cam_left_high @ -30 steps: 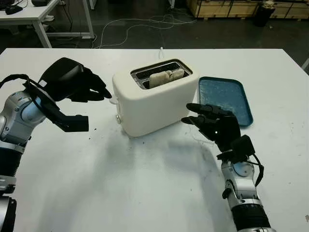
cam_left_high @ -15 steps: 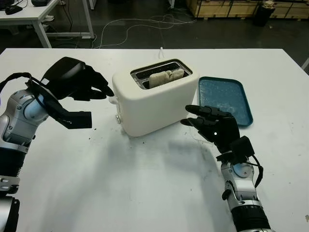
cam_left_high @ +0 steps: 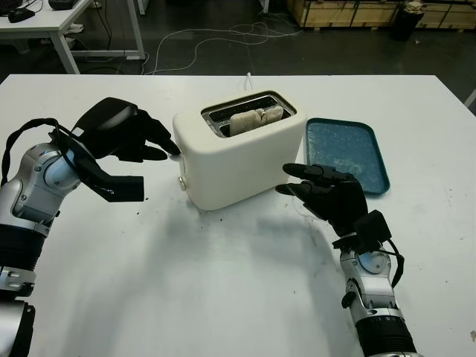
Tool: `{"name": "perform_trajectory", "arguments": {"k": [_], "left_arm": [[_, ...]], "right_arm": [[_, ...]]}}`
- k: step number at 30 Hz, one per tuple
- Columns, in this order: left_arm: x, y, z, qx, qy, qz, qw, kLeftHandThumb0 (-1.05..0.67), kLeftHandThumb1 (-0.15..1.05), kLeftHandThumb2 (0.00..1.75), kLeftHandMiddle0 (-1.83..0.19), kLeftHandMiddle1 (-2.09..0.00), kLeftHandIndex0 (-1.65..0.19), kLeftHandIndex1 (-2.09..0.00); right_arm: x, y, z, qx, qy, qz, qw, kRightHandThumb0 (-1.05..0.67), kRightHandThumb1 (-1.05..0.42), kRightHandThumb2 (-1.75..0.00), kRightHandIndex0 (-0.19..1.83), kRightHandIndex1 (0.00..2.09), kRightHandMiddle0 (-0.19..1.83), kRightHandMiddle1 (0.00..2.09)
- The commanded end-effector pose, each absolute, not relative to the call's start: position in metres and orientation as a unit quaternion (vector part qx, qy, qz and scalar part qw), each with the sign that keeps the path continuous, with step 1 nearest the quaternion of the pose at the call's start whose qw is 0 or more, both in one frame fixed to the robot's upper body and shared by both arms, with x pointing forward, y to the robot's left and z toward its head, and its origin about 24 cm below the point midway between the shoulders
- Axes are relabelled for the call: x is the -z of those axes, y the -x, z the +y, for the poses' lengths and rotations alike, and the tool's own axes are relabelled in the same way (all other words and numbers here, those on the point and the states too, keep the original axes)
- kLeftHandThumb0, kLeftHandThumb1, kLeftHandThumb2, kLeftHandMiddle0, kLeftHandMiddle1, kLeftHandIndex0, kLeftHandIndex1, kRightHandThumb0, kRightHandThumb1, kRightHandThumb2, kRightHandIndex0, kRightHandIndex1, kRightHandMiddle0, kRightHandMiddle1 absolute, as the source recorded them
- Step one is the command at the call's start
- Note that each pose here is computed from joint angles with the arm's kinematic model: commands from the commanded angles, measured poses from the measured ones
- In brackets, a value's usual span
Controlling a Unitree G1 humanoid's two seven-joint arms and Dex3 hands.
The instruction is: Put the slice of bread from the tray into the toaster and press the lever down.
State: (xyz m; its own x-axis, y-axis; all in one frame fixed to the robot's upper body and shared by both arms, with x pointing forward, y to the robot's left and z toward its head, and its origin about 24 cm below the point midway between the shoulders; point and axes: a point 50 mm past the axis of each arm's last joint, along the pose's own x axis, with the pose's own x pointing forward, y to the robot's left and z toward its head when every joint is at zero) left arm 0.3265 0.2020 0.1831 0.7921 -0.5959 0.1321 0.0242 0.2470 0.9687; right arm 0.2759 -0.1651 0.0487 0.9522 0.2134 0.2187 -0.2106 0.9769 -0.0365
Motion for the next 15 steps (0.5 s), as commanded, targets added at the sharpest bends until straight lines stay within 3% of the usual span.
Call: {"name": "perform_trajectory", "arguments": {"k": [1,8,15], "left_arm": [[-0.1839,-0.3287,0.1981,0.214,-0.575,-0.247,0.75,-0.26,0.89,0.0,-0.93,-1.37,-1.3,0.0],[-0.1825,-0.3297,0.1985,0.219,-0.575,-0.24,0.751,-0.26,0.89,0.01,-0.95,-1.27,-1.29,0.0],[-0.1827,-0.3302,0.1992,0.217,-0.575,-0.239,0.751,-0.26,0.89,0.0,-0.93,-1.36,-1.28,0.0]], "right_arm": [[-0.0507,-0.2749,-0.1665,-0.103,-0.001,-0.12,0.987,-0.47,-0.86,0.0,1.21,0.14,1.1,0.0],[-0.0506,-0.2745,-0.1668,-0.111,-0.001,-0.118,0.987,-0.45,-0.87,0.0,1.22,0.14,1.11,0.0],[-0.0505,-0.2742,-0.1664,-0.117,0.002,-0.119,0.986,-0.44,-0.87,0.0,1.23,0.14,1.11,0.0]]}}
